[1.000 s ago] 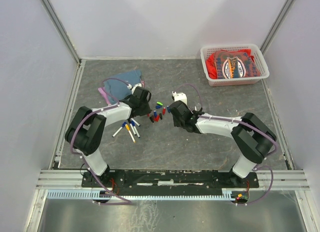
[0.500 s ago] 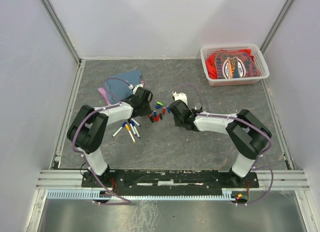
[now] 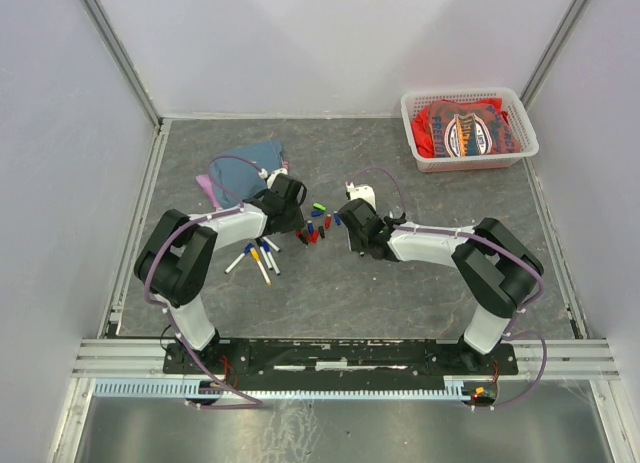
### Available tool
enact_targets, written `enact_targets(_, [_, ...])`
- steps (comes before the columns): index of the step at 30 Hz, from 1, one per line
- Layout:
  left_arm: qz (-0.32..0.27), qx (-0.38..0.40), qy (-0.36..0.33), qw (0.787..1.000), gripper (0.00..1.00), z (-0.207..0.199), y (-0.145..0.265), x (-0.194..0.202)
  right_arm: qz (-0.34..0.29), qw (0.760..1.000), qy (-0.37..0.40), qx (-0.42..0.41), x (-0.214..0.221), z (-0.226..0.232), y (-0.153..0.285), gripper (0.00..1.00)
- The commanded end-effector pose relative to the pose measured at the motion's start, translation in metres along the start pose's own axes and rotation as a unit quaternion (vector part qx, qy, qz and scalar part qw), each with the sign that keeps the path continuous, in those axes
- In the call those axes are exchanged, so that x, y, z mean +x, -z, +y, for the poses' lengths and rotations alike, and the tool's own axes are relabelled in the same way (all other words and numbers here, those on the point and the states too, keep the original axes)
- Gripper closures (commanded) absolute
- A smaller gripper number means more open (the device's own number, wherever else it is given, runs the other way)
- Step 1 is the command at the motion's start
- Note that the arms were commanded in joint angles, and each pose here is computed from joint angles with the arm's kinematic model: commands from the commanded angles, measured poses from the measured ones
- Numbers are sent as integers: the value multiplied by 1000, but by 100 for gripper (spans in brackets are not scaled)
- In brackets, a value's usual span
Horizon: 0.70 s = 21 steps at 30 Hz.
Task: Open the pen caps
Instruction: Place the pen cap at the center of the board.
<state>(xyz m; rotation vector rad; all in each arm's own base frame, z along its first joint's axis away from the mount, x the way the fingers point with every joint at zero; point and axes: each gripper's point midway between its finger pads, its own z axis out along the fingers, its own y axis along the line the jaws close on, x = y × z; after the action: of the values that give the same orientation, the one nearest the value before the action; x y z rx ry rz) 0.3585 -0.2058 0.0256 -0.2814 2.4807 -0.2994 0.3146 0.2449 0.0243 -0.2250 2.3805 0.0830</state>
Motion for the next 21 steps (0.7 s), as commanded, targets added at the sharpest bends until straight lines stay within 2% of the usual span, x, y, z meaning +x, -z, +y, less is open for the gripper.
enact_targets(1, [-26,9,-15,1000,67,-10,7,-18,-24,1000,-9,-8,-23,6,4,74])
enact_targets(18, [-54,26,1,998,67,-19,30,-38,-50,998,-17,-29,-49,13,27,72])
enact_targets(21, [-75,26,10,997,64,-19,42,-48,-58,997,-18,-43,-55,20,32,69])
